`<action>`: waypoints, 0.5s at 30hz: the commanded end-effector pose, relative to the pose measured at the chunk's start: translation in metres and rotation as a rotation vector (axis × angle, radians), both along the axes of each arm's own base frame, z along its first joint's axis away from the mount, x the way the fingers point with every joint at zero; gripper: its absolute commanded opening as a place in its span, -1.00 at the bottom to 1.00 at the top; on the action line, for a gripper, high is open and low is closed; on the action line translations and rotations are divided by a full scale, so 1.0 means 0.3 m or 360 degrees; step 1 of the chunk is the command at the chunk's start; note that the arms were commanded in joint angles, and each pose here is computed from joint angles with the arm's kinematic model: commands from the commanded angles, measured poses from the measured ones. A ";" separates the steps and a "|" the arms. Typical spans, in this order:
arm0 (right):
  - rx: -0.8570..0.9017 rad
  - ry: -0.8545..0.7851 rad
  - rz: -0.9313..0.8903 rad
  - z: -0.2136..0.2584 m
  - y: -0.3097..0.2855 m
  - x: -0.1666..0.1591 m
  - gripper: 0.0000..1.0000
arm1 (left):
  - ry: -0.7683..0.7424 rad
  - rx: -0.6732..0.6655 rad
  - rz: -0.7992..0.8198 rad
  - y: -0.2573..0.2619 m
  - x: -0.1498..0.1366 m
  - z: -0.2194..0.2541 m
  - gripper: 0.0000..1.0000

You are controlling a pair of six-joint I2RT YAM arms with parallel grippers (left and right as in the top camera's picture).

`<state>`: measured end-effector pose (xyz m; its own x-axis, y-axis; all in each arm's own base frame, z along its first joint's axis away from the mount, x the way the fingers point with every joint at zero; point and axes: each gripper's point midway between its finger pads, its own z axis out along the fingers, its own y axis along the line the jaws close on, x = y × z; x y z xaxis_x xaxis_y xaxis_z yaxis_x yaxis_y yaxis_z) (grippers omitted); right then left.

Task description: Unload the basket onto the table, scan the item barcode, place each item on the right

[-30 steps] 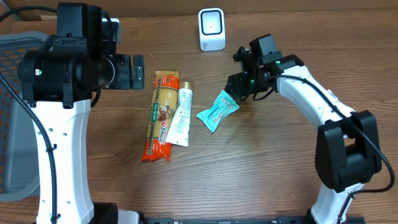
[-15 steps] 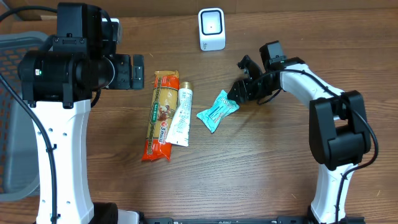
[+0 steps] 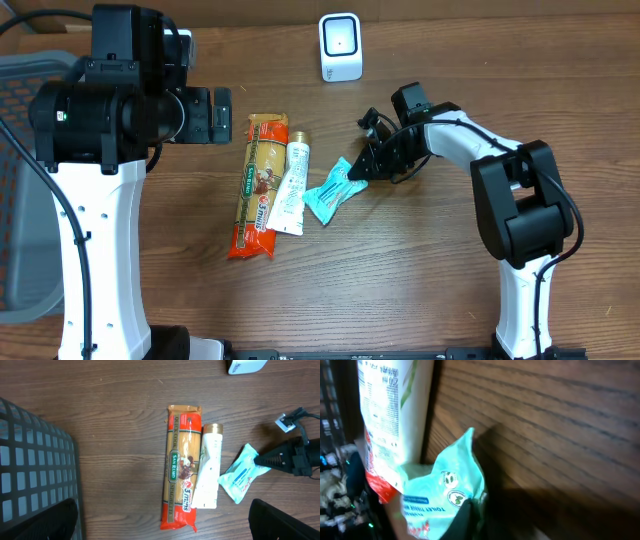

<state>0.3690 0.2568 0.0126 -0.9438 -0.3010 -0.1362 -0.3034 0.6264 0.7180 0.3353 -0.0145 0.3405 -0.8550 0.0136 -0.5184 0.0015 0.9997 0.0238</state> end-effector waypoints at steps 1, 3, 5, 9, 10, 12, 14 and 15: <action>0.0043 0.0044 -0.0018 0.002 0.006 -0.001 -0.93 | -0.0004 0.0018 -0.0035 -0.007 0.006 0.002 0.99; 0.0096 0.0048 -0.0025 0.026 0.005 0.004 -0.93 | -0.0004 0.0018 -0.0035 -0.007 0.006 0.002 0.99; 0.0128 0.0033 -0.0042 0.061 -0.005 0.015 -0.93 | -0.0004 0.0018 -0.0035 -0.007 0.006 0.002 0.99; 0.0144 -0.0048 -0.0106 0.180 -0.035 0.045 -0.93 | -0.0004 0.0018 -0.0035 -0.007 0.006 0.002 0.99; 0.0132 -0.0082 -0.0127 0.218 -0.046 0.051 -0.93 | -0.0004 0.0018 -0.0035 -0.007 0.006 0.002 0.99; 0.0042 -0.0155 -0.0193 0.282 -0.077 0.062 -0.93 | -0.0004 0.0018 -0.0035 -0.007 0.006 0.002 0.99; -0.0126 -0.0241 -0.0298 0.341 -0.131 0.070 -0.93 | -0.0004 0.0018 -0.0035 -0.007 0.006 0.002 0.99; -0.0204 -0.0279 -0.0337 0.365 -0.152 0.068 -0.93 | -0.0004 0.0018 -0.0035 -0.007 0.006 0.002 0.99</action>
